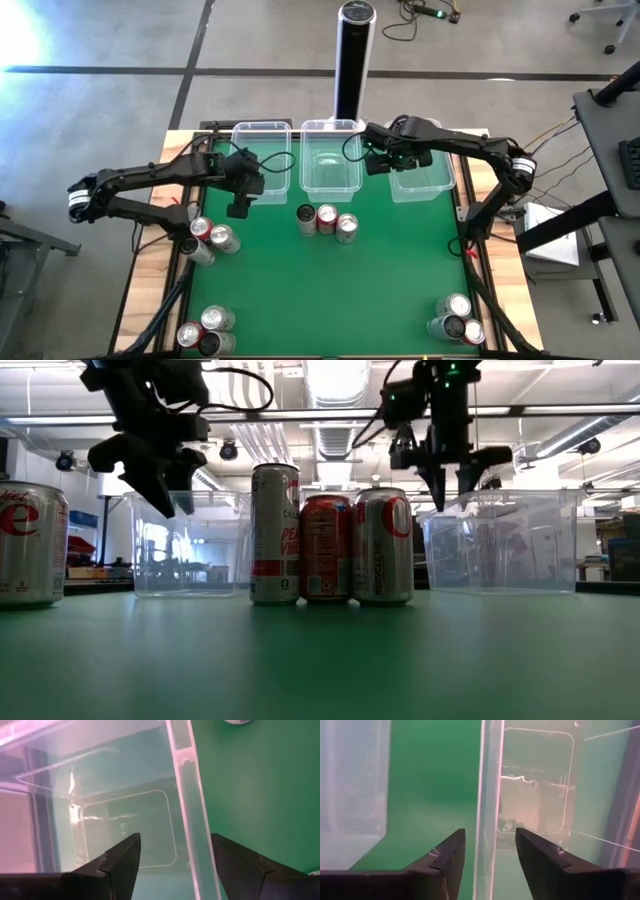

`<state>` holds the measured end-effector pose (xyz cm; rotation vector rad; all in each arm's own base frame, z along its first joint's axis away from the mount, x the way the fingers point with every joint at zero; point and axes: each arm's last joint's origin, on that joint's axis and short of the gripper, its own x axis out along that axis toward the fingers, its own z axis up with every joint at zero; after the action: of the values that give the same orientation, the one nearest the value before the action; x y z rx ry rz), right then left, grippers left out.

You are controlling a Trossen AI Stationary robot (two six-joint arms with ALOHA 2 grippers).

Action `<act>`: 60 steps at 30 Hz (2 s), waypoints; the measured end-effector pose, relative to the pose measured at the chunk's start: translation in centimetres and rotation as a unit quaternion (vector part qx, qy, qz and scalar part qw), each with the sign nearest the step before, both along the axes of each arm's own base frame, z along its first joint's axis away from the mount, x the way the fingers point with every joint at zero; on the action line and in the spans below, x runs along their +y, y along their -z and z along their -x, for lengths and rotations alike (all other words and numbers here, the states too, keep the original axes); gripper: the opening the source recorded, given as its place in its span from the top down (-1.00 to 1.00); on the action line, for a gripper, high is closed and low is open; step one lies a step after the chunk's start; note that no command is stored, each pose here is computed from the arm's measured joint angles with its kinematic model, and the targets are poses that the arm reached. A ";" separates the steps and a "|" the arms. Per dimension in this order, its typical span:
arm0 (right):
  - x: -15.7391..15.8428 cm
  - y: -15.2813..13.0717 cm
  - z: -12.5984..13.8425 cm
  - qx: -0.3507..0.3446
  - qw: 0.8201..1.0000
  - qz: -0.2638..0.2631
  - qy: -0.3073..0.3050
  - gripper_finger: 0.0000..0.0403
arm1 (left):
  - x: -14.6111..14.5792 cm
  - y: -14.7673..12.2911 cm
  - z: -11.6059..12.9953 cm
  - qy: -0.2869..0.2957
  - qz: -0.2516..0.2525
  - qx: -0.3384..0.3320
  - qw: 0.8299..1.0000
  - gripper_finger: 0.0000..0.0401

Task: Sort soda cans
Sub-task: Adjust the transparent bins, then put the top middle silver soda can into the top middle transparent bin

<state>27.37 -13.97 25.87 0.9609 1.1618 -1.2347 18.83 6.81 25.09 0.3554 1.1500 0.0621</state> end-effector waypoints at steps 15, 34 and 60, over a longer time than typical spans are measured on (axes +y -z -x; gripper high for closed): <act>-0.4 1.4 -1.3 -0.053 0.997 -0.018 0.049 0.90 | -0.2 -0.8 0.9 0.027 -0.035 -0.001 0.999 -0.11; -0.6 1.4 -2.8 -0.118 0.992 0.001 0.046 0.73 | 0.3 0.2 -0.8 0.001 -0.011 -0.012 1.000 -0.11; 8.6 -6.8 -1.1 -0.211 0.929 0.089 -0.292 -0.52 | -0.1 -3.3 -0.2 -0.061 0.055 -0.083 0.993 -0.13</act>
<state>28.49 -5.37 32.63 0.6308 0.8788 -0.5981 19.02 6.76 28.43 0.1778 1.0038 0.1322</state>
